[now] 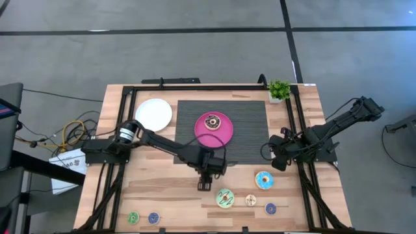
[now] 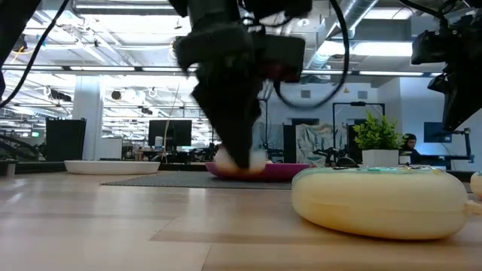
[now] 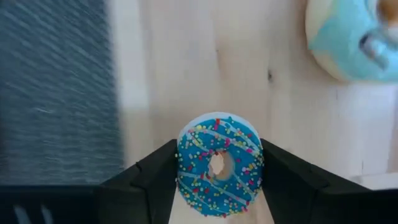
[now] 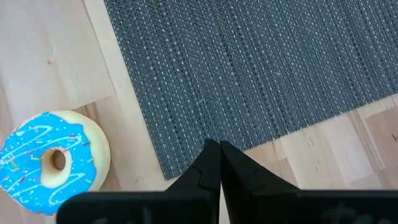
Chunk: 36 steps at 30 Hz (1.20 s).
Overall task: Pick & Place donuts
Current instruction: Put the small blue donut on the white plate
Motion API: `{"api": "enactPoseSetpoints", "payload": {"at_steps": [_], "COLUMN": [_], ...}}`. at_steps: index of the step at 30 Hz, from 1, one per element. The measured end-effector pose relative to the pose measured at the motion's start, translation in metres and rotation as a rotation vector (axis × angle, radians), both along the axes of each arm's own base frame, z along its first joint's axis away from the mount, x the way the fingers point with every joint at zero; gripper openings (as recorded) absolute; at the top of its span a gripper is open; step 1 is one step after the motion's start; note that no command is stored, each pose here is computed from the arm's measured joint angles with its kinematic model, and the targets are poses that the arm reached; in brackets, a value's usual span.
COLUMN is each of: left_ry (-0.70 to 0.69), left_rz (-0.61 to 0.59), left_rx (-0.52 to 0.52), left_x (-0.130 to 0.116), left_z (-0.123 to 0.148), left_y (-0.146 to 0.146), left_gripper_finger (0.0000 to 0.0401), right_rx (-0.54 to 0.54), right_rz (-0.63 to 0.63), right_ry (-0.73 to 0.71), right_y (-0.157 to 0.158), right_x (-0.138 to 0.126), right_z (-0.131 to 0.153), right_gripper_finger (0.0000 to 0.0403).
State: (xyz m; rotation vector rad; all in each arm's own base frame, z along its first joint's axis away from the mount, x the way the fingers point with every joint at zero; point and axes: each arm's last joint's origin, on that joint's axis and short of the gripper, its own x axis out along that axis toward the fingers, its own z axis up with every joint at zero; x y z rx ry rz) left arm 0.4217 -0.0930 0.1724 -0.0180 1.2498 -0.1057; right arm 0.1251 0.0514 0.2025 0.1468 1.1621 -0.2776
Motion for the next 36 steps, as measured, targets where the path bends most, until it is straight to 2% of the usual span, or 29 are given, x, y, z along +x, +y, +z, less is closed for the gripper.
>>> {"api": "enactPoseSetpoints", "payload": {"at_steps": [5, 10, 15, 20, 23, 27, 31, 36], "left_ry": [-0.033, -0.084, -0.085, 0.033, 0.073, 0.063, -0.002, 0.04], "left_rz": [0.041, 0.123, 0.306, 0.414, 0.473, 0.602, 0.795, 1.062], "left_rx": [0.097, 0.165, 0.217, 0.246, 0.246, 0.255, 0.211, 0.167], "left_x": [-0.007, -0.024, -0.059, -0.101, -0.129, -0.175, -0.216, -0.257], "left_z": [0.031, 0.075, 0.12, 0.14, 0.134, 0.101, 0.064, 0.032], "left_y": [0.036, 0.08, 0.125, 0.164, 0.182, 0.203, 0.224, 0.248], "left_gripper_finger": [0.0196, 0.0196, 0.0196, 0.0196, 0.0196, 0.0196, 0.0196, 0.0196], "right_rx": [0.003, 0.016, 0.031, 0.035, 0.054, 0.077, 0.099, 0.14], "right_rz": [-0.006, -0.008, -0.011, -0.019, -0.019, -0.03, -0.068, -0.197], "right_ry": [-0.002, -0.027, -0.076, -0.121, -0.159, -0.209, -0.262, -0.31], "right_y": [0.0, 0.001, 0.003, 0.004, 0.005, 0.006, 0.003, -0.006], "right_x": [0.0, 0.002, 0.006, 0.01, 0.013, 0.018, 0.024, 0.031], "right_z": [0.0, 0.001, 0.003, 0.004, 0.006, 0.008, 0.011, 0.013], "right_gripper_finger": [0.0, 0.0, 0.0, 0.0, 0.0, 0.0, 0.0, 0.0]}}
